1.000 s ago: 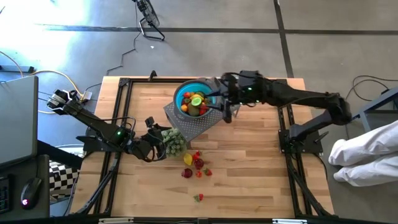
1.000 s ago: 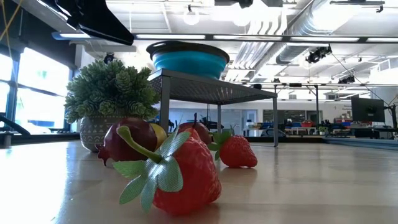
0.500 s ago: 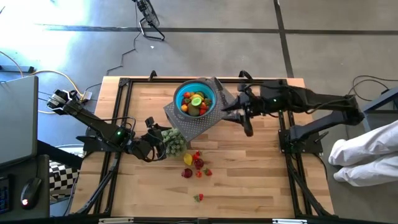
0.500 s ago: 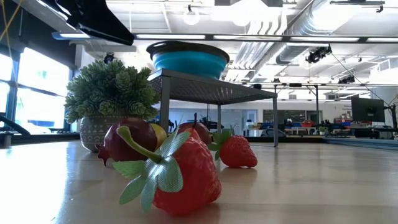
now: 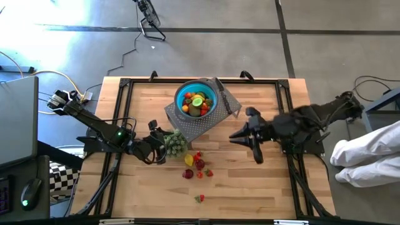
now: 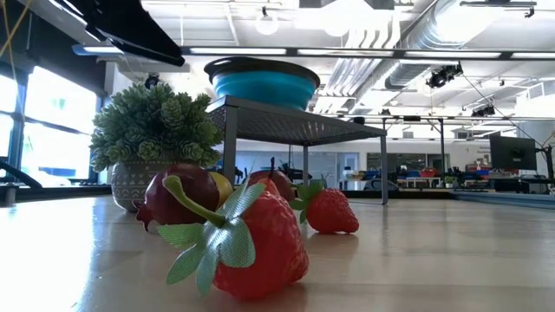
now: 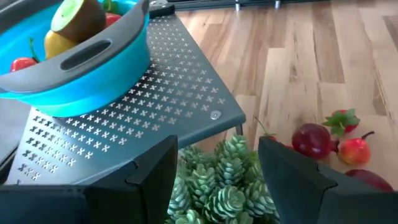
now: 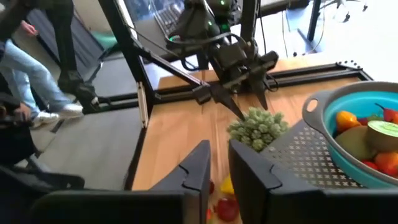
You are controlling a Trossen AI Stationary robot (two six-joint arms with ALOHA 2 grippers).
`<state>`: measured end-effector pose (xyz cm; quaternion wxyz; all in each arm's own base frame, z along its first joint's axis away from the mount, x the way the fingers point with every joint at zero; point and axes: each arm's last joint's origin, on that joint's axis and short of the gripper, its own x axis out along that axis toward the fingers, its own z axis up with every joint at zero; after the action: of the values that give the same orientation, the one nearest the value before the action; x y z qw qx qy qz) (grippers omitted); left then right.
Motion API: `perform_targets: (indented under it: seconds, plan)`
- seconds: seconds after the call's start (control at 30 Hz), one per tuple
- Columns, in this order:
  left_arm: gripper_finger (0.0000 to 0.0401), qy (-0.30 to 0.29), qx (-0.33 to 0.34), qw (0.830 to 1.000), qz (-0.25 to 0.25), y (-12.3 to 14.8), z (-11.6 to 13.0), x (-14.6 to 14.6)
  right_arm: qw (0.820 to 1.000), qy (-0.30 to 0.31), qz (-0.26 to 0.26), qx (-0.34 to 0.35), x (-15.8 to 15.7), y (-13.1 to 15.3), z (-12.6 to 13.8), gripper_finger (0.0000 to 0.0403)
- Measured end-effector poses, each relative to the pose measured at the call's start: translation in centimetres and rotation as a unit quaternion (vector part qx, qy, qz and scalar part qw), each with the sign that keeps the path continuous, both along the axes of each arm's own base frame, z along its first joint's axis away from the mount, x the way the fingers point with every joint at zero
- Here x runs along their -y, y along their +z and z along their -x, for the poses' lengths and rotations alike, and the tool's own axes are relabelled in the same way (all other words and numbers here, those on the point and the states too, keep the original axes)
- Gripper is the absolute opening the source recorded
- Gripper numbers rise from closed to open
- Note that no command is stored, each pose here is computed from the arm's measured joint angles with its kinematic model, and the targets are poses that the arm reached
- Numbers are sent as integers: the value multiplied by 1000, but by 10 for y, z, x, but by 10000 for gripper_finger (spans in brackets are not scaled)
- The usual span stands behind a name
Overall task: Pick & Place Fruit
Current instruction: Put the pear into the blue strainer bowl on the shelf
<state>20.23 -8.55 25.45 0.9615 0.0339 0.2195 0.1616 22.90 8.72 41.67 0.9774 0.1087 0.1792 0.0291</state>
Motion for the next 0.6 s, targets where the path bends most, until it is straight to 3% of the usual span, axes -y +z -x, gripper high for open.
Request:
perform_targets:
  seconds: [0.23, 0.6]
  plan:
    - [218, -25, -8, 1000, 15, -1, 0, 2, 1000, -6, -11, 21, -42, -10, -12, 9]
    - [218, -57, -16, 997, 56, -2, 0, 4, 999, 17, 3, -30, -90, -64, -60, 4]
